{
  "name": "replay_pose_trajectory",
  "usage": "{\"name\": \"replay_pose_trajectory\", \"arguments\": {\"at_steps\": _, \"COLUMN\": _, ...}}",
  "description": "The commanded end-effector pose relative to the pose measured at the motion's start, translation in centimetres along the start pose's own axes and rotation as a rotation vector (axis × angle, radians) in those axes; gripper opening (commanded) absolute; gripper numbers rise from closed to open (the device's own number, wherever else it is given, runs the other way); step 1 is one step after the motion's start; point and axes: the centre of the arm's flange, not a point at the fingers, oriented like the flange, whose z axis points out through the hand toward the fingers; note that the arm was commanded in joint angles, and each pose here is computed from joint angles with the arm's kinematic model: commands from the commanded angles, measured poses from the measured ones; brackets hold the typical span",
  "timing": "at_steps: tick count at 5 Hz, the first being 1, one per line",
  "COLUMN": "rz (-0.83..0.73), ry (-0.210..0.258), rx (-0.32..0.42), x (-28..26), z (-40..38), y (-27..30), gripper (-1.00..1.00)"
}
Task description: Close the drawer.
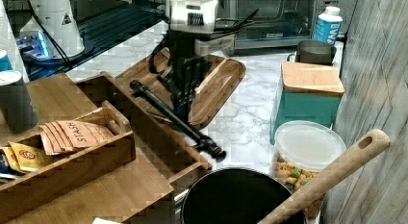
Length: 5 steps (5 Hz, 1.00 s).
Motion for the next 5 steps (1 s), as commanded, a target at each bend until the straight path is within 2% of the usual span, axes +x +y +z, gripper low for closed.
{"name": "replay_pose_trajectory", "arguments": {"at_steps": 1, "rz": 0.319, "ry": 0.152, "rx": -0.134, "x": -1.7, "z": -6.9, "y": 30.4, "gripper": -1.0}}
{"name": "replay_pose_trajectory", "arguments": {"at_steps": 2, "rz": 0.417, "ry": 0.166, "rx": -0.19, "x": -3.7, "z": -8.1, "y": 28.9, "gripper": -1.0}}
{"name": "replay_pose_trajectory", "arguments": {"at_steps": 5, "rz": 0.416, "ry": 0.166, "rx": -0.19, "x": -3.7, "z": -8.1, "y": 28.9, "gripper": -1.0}}
